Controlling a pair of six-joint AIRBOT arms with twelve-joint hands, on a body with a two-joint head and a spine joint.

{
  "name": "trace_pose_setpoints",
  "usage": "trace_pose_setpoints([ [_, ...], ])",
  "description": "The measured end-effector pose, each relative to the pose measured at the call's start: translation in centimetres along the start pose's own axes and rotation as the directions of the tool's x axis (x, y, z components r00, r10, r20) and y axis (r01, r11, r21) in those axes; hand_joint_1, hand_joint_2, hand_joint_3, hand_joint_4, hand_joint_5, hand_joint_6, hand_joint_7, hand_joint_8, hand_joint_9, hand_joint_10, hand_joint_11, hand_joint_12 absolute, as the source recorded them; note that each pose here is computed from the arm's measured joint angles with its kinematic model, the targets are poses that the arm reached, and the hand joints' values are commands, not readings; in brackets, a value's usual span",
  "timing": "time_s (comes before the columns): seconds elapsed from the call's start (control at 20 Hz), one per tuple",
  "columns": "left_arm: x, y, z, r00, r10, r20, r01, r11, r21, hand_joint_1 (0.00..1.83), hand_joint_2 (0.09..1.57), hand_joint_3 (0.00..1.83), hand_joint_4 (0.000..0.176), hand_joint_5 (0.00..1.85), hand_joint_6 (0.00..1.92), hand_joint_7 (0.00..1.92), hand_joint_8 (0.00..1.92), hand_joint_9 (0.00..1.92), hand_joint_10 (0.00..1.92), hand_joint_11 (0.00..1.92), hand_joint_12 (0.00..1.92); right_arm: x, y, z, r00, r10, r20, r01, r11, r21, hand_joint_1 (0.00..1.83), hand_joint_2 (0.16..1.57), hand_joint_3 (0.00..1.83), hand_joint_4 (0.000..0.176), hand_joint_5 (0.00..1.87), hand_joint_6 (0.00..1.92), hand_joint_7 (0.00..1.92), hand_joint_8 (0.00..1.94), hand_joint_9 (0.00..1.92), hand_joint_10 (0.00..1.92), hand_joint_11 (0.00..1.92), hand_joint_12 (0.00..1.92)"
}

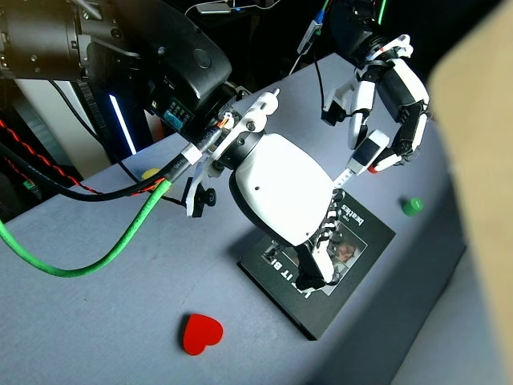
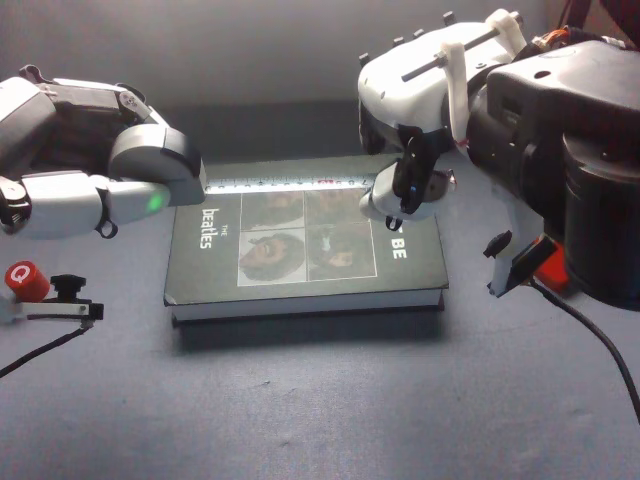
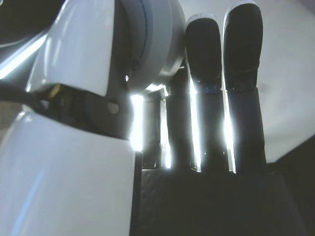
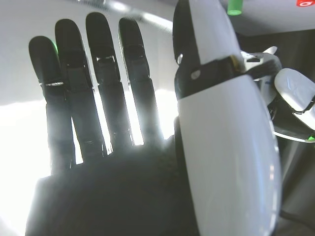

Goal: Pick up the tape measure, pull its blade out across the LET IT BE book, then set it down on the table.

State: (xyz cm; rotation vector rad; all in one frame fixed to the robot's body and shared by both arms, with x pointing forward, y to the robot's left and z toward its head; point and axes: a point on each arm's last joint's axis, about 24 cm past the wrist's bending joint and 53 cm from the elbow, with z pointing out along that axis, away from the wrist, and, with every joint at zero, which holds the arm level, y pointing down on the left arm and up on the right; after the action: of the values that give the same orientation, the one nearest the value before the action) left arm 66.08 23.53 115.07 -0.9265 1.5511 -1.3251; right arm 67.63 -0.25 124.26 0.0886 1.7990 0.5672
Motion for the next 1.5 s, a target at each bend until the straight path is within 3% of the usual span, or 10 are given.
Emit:
trace_pose_setpoints([
  [0.6,0.0,-0.04,0.01,1.0,0.0,0.0,0.0,1.0,0.001,1.37,1.16,0.0,0.0,0.75,1.01,0.95,1.1,0.85,1.37,0.87,1.2,-0.03,-0.04,0.0,1.0,-0.001,0.001,0.0,1.0,0.002,0.87,1.05,0.0,0.0,0.81,0.01,0.9,0.01,0.88,0.01,0.5,0.98],
  [0.8,0.0,-0.06,0.01,1.0,0.0,0.0,0.0,1.0,0.002,1.38,1.14,0.0,0.0,0.79,0.96,1.0,1.02,0.92,1.32,0.88,1.2,-0.03,-0.04,0.0,1.0,0.0,0.001,0.0,1.0,0.002,0.89,1.07,0.0,0.0,0.85,0.02,0.94,0.02,0.9,0.02,0.52,0.98],
  [0.85,0.0,-0.09,0.02,1.0,-0.001,0.001,0.001,1.0,0.003,1.37,1.15,0.0,0.0,0.76,1.01,0.97,1.06,0.88,1.34,0.87,1.18,-0.03,-0.04,0.0,1.0,0.0,0.001,0.0,1.0,0.002,1.33,1.09,0.0,0.0,0.95,0.99,1.16,0.59,0.94,0.94,0.76,1.11],
  [0.9,-0.01,-0.1,0.02,1.0,-0.001,0.001,0.001,1.0,0.003,1.37,1.15,0.0,0.0,0.76,1.02,0.95,1.08,0.87,1.35,0.87,1.18,-0.05,0.01,0.0,1.0,0.003,0.002,-0.003,1.0,0.0,1.24,1.1,0.01,0.0,0.94,1.07,1.09,0.75,0.94,0.72,0.75,1.14],
  [0.95,0.0,-0.11,0.02,1.0,-0.001,0.0,0.001,1.0,0.004,1.37,1.16,0.0,0.0,0.75,1.03,0.94,1.1,0.86,1.37,0.86,1.19,-0.04,0.02,0.0,1.0,0.002,0.002,-0.002,1.0,-0.001,1.22,1.11,0.0,0.016,0.94,1.07,1.08,0.81,1.06,0.39,0.76,1.14],
  [1.1,0.06,-0.2,0.04,1.0,-0.001,-0.001,0.001,1.0,0.008,1.37,1.14,0.0,0.0,0.81,0.96,0.96,1.07,0.88,1.34,0.89,1.2,-0.03,-0.04,0.0,1.0,0.004,0.001,-0.004,1.0,0.002,1.22,1.11,0.0,0.013,0.93,1.06,1.08,0.82,1.08,0.35,0.75,1.14],
  [1.15,0.04,-0.22,0.04,1.0,-0.001,0.0,0.001,1.0,0.009,1.38,1.13,0.0,0.0,0.81,0.93,1.0,1.01,0.93,1.31,0.89,1.2,-0.04,-0.05,0.0,1.0,0.004,0.002,-0.004,1.0,0.002,1.22,1.11,0.0,0.0,0.91,1.07,1.09,0.83,1.09,0.3,0.74,1.13],
  [1.25,0.01,-0.25,0.03,1.0,-0.003,0.001,0.003,0.9999,0.01,1.38,1.14,0.0,0.0,0.76,0.99,1.0,1.02,0.93,1.31,0.88,1.2,-0.02,-0.04,0.0,1.0,0.005,0.001,-0.005,1.0,0.002,1.22,1.11,0.0,0.0,0.91,1.07,1.09,0.83,1.1,0.29,0.74,1.13],
  [1.3,0.0,-0.26,0.03,1.0,-0.002,0.002,0.002,0.9999,0.011,1.38,1.13,0.0,0.0,0.78,0.97,1.0,1.01,0.94,1.3,0.88,1.21,-0.03,-0.04,0.0,1.0,0.004,0.001,-0.004,1.0,0.002,1.34,1.11,0.0,0.0,0.91,1.04,1.12,0.74,0.93,1.01,0.75,1.13],
  [1.5,-0.02,-0.3,0.0,1.0,-0.003,0.002,0.003,0.9999,0.014,1.37,1.15,0.0,0.0,0.77,1.0,0.95,1.08,0.88,1.35,0.87,1.22,0.02,-0.05,0.01,1.0,0.002,0.001,-0.002,1.0,0.0,1.37,1.11,0.0,0.0,0.88,1.08,1.11,0.73,0.88,1.22,0.75,1.15],
])
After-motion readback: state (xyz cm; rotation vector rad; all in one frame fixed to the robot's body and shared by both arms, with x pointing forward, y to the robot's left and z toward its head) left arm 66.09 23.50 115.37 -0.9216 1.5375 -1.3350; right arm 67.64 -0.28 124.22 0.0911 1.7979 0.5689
